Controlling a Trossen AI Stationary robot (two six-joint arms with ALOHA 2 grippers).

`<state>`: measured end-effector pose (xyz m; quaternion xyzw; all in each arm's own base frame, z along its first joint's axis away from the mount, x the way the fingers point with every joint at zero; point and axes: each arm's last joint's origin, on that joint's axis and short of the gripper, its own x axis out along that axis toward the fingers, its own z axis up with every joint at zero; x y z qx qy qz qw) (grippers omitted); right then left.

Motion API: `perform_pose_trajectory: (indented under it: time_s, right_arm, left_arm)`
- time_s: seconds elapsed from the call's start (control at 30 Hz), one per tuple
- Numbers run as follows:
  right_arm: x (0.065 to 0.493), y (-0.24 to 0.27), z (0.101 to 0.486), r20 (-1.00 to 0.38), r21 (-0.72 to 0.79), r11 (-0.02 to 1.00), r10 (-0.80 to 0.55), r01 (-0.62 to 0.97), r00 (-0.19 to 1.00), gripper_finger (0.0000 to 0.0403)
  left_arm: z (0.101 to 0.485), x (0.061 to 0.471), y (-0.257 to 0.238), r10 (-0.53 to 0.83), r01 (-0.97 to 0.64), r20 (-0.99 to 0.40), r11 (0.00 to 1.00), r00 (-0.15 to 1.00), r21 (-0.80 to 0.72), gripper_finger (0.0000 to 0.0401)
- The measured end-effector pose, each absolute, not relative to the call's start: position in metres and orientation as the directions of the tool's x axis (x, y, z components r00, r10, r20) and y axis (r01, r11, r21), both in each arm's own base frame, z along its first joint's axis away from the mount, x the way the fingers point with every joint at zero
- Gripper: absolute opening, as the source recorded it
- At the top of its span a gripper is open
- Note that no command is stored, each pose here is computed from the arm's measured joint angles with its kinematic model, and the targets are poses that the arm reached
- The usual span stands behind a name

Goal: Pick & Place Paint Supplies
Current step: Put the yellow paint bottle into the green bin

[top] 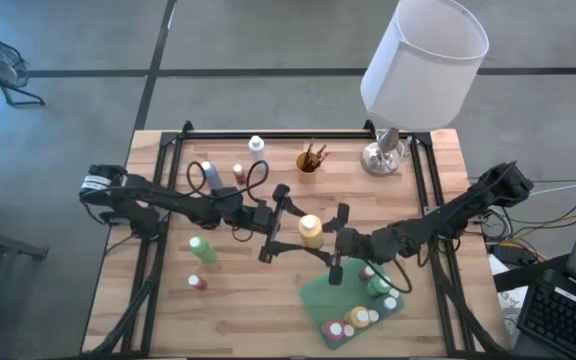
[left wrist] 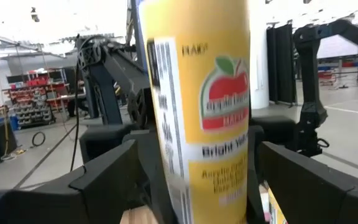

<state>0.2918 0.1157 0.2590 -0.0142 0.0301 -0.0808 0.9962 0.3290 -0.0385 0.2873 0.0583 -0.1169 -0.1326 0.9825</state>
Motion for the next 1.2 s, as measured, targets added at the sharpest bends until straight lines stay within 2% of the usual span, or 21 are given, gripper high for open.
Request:
perform_pose_trajectory:
  time_s: [0.9, 1.2]
  right_arm:
    - [0.295, 0.112, 0.264, -0.044, -0.03, 0.988, -0.153, 0.152, 0.987, 0.0217]
    - [0.295, 0.112, 0.262, -0.05, -0.03, 0.991, -0.133, 0.131, 0.99, 0.0212]
  left_arm:
    - [0.304, 0.335, -0.04, -0.286, 0.255, 0.244, 0.955, 0.927, 0.151, 0.0339]
    - [0.293, 0.361, -0.043, -0.308, 0.284, 0.202, 0.949, 0.93, 0.138, 0.0339]
